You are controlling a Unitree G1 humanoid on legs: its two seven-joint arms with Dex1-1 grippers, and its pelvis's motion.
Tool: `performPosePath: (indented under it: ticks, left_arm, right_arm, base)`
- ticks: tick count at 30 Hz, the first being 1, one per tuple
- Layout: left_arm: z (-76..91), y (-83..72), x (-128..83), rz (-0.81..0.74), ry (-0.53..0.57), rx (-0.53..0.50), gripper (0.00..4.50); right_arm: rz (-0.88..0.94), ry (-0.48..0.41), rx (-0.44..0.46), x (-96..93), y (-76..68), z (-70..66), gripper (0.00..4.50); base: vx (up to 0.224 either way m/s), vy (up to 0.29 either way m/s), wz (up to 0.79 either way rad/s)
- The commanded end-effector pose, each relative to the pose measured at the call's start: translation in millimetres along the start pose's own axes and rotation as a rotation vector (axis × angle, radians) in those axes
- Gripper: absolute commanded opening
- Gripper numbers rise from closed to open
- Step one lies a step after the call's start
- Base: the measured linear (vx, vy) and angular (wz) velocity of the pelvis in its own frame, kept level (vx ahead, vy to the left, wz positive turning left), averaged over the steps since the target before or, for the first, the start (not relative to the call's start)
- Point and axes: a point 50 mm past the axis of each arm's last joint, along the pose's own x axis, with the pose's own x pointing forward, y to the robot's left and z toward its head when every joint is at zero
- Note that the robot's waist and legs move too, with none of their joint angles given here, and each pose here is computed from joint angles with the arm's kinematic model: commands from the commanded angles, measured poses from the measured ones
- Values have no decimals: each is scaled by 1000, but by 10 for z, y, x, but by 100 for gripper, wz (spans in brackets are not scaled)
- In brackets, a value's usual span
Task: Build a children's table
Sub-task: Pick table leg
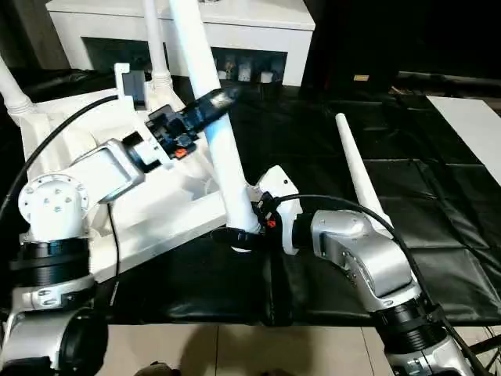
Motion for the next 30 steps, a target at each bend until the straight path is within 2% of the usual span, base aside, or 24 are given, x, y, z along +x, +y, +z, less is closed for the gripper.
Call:
performPosePath:
  ticks: [1, 4, 7, 8, 11, 13, 19, 20, 21, 23, 25, 28, 30]
  left_arm:
    - [14, -2, 19, 12, 5, 12, 404]
    - [4, 7, 15, 19, 13, 15, 374]
    - [18, 25, 16, 39, 2, 25, 364]
    - [24, 36, 16, 52, -3, 32, 338]
    - [39, 44, 19, 59, -12, 52, 329]
    - [46, 45, 19, 58, -16, 49, 296]
    - [134, 139, 0, 142, -76, 57, 263]
    - [136, 142, -1, 144, -78, 57, 252]
    - [166, 173, -12, 174, -93, 61, 243]
    - [192, 194, -19, 190, -104, 60, 239]
    - [219, 208, -18, 207, -110, 72, 212]
    - [239, 213, -12, 209, -112, 71, 198]
    - [245, 224, -10, 217, -110, 72, 175]
  right_arm:
    - [-14, -13, -36, -21, -26, 89, 270]
    - [-16, -12, -38, -26, -34, 95, 270]
    - [-19, -14, -37, -24, -38, 100, 270]
    - [-19, -14, -37, -23, -40, 101, 270]
    - [-25, -18, -41, -25, -45, 105, 270]
    - [-27, -17, -44, -26, -46, 107, 270]
    - [-61, -42, -49, -18, -79, 131, 270]
    - [-62, -45, -47, -17, -81, 133, 305]
    - [-81, -82, -23, -16, -111, 171, 340]
    - [-106, -126, -7, -29, -151, 226, 343]
    - [-131, -208, 40, -81, -208, 330, 362]
    - [-155, -315, 107, -191, -289, 470, 384]
    - [-183, -369, 149, -301, -373, 537, 416]
  base:
    - [0, 0, 0]
    - [0, 0, 0]
    - [0, 0, 0]
    - [0, 0, 0]
    - [0, 0, 0]
    - [0, 0, 0]
    - [0, 0, 0]
    - [0, 0, 0]
    - [0, 0, 0]
    - [0, 0, 0]
    - [0, 0, 0]
    - [0, 0, 0]
    - [0, 0, 0]
